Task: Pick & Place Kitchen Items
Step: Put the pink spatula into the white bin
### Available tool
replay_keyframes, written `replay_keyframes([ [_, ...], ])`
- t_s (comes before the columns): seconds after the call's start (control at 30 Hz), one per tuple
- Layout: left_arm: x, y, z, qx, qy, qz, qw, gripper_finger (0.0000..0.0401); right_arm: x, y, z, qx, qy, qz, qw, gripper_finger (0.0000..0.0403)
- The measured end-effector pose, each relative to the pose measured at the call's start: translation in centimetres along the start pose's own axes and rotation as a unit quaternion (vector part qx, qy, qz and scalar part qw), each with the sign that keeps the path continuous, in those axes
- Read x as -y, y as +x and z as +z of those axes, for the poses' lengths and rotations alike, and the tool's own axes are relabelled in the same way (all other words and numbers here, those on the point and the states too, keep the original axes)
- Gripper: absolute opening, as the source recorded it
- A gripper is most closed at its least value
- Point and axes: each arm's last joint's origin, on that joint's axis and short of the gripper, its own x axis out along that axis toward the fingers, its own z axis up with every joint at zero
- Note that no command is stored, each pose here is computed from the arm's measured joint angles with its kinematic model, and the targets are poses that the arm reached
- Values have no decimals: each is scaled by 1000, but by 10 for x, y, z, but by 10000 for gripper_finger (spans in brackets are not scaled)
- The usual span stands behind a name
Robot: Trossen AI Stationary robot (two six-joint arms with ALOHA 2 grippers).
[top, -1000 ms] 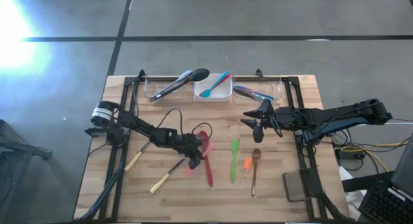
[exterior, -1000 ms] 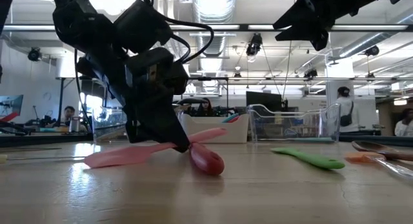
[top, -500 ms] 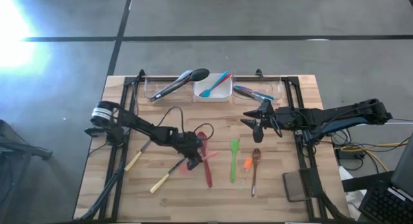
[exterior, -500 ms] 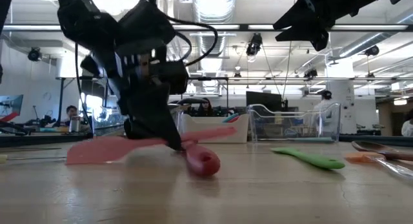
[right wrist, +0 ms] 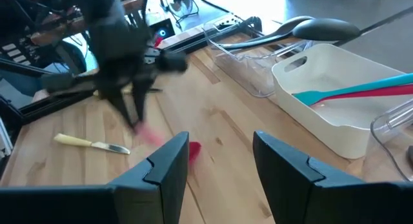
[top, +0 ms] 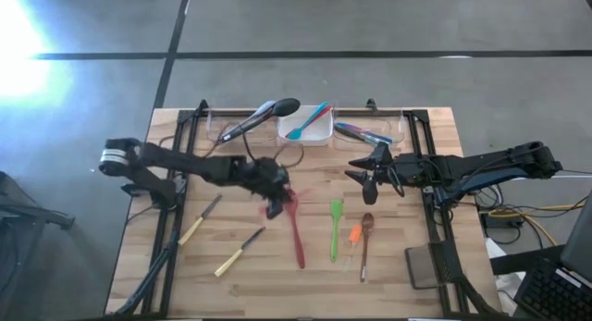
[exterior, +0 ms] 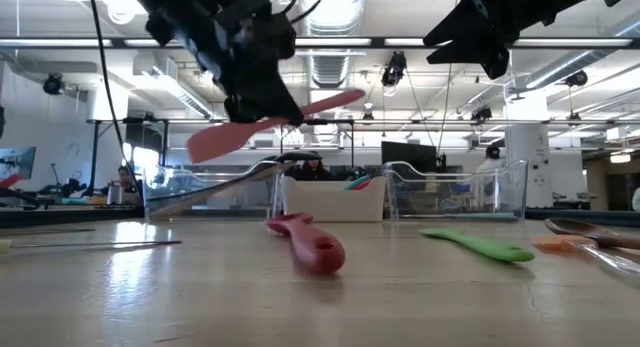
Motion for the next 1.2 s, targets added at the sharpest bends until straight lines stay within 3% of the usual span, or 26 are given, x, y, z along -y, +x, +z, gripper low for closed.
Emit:
replay_keyframes([
  [0.37, -45, -44, 65, 114, 61, 141, 982, 22, 0, 0, 0, 4, 1, -7, 1000, 166],
  [0.6, -72, -56, 94, 159, 84, 191, 965, 22, 1, 0, 0, 5, 1, -11, 1000, 166],
  [0.93, -114, -39, 117, 197, 100, 241, 945, 22, 1, 0, 1, 9, 3, -20, 1000, 166],
  [1.2, -156, -13, 127, 178, 79, 272, 942, 22, 2, 0, 0, 11, 3, -25, 1000, 166],
])
